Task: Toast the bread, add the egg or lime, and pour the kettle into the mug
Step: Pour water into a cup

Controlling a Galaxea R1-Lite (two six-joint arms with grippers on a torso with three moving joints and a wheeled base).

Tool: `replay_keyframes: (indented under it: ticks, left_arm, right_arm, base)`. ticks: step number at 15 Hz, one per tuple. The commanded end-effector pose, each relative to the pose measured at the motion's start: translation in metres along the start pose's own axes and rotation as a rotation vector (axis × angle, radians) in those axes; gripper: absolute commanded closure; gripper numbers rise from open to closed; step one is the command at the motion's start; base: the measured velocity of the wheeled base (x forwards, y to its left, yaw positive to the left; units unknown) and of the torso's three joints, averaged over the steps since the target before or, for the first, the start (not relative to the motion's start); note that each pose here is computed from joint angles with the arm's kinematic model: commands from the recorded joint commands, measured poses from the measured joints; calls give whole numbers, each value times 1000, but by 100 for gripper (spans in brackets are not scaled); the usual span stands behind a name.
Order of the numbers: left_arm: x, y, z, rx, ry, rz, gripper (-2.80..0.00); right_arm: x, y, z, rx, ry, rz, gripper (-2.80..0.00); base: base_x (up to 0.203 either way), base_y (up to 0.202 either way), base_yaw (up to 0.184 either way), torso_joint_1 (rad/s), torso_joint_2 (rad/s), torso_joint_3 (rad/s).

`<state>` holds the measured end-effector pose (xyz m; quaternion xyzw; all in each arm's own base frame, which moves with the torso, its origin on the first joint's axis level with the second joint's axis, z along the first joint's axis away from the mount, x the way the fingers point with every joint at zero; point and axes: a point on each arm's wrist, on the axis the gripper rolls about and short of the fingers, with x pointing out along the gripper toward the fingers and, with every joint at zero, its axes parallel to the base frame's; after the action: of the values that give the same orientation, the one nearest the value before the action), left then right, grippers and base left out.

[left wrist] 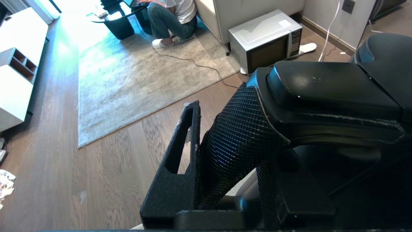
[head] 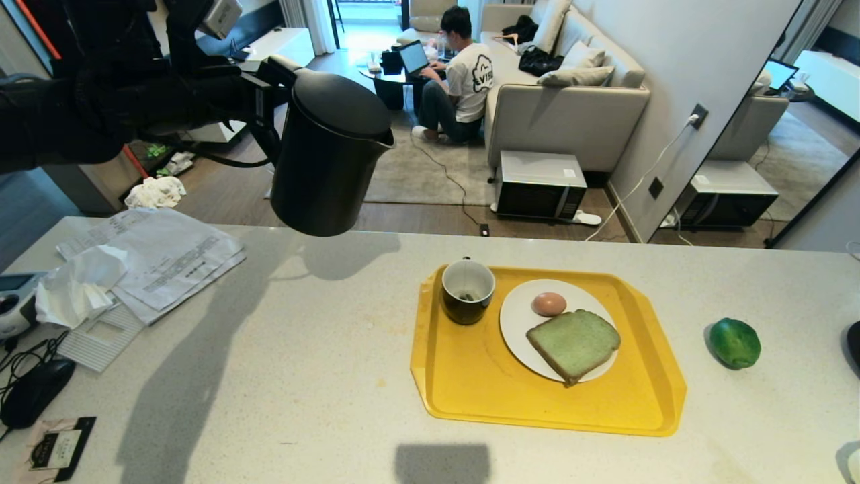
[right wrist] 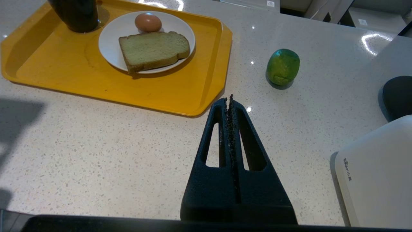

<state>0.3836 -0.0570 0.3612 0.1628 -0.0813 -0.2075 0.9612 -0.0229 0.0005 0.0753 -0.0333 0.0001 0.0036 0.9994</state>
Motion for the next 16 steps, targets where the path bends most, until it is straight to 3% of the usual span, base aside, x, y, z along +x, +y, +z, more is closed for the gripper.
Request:
replay_keyframes:
  ticks: [1, 16]
  left_arm:
    - [-2, 0, 4, 4, -10, 0, 0]
    - [-19, 3, 21, 12, -30, 12, 0]
  right_arm:
    - [0, 0, 0, 1, 1, 1, 0]
    - [0, 0, 0, 36, 2, -12, 0]
  base:
    - [0, 0, 0, 76, -159, -76]
    - [0, 0, 0, 70, -130, -62]
